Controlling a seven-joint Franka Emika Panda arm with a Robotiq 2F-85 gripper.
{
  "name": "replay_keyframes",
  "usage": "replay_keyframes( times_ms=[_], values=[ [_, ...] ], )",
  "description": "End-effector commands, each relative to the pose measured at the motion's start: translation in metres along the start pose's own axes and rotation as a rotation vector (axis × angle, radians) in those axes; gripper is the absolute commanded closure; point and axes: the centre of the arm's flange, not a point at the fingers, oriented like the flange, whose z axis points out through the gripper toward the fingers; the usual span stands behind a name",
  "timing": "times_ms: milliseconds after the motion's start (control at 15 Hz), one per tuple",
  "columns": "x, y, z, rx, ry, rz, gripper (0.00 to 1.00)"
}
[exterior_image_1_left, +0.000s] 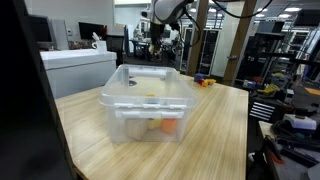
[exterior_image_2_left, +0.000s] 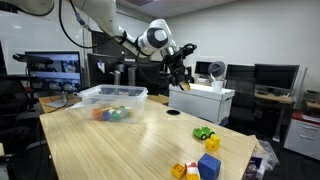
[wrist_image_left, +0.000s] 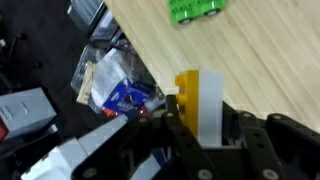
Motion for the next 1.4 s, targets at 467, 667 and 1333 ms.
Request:
replay_keyframes(
  times_ms=[467,667,1333],
  values=[
    [0.074,-0.162,-0.114,0.05,0.431,-0.377,0.88],
    [0.07,-0.191,-0.11,0.175,0.515,-0.478,0.88],
    [0.026,-0.153,-0.108,0.292,0.613,-0.682,0.11]
  ],
)
